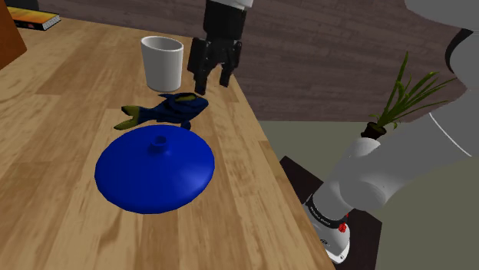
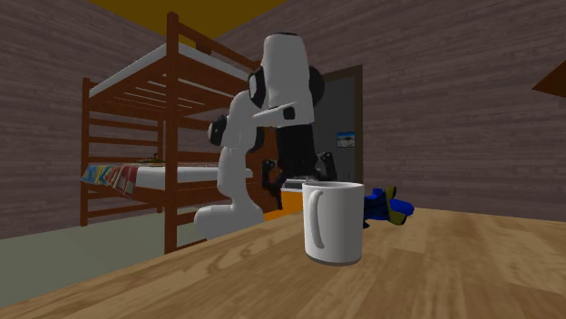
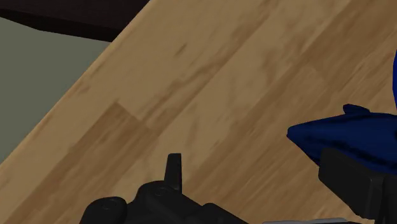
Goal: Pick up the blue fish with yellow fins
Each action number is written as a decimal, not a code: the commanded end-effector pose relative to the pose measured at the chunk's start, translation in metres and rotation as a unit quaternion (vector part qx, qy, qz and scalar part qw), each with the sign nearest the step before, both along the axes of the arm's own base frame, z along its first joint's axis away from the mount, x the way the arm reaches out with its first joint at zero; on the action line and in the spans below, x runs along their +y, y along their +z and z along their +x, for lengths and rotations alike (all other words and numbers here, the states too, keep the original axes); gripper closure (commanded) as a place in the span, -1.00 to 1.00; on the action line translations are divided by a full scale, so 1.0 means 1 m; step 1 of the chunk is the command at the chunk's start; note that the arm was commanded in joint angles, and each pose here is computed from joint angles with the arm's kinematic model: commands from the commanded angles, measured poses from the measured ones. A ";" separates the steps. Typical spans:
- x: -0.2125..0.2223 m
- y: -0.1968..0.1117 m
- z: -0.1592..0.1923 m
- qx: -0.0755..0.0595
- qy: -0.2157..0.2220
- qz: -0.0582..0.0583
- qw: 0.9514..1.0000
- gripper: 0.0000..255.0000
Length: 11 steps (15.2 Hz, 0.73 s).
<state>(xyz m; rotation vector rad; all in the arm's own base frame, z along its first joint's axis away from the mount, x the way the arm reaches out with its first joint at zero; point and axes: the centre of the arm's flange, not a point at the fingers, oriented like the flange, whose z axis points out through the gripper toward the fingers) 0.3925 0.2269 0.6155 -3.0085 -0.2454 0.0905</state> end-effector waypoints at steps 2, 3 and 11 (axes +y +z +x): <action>0.038 0.006 0.016 0.003 0.002 -0.001 1.000 -1.00; 0.050 0.008 0.020 0.004 0.003 -0.001 1.000 -1.00; 0.102 -0.001 0.037 0.008 0.006 -0.002 1.000 -1.00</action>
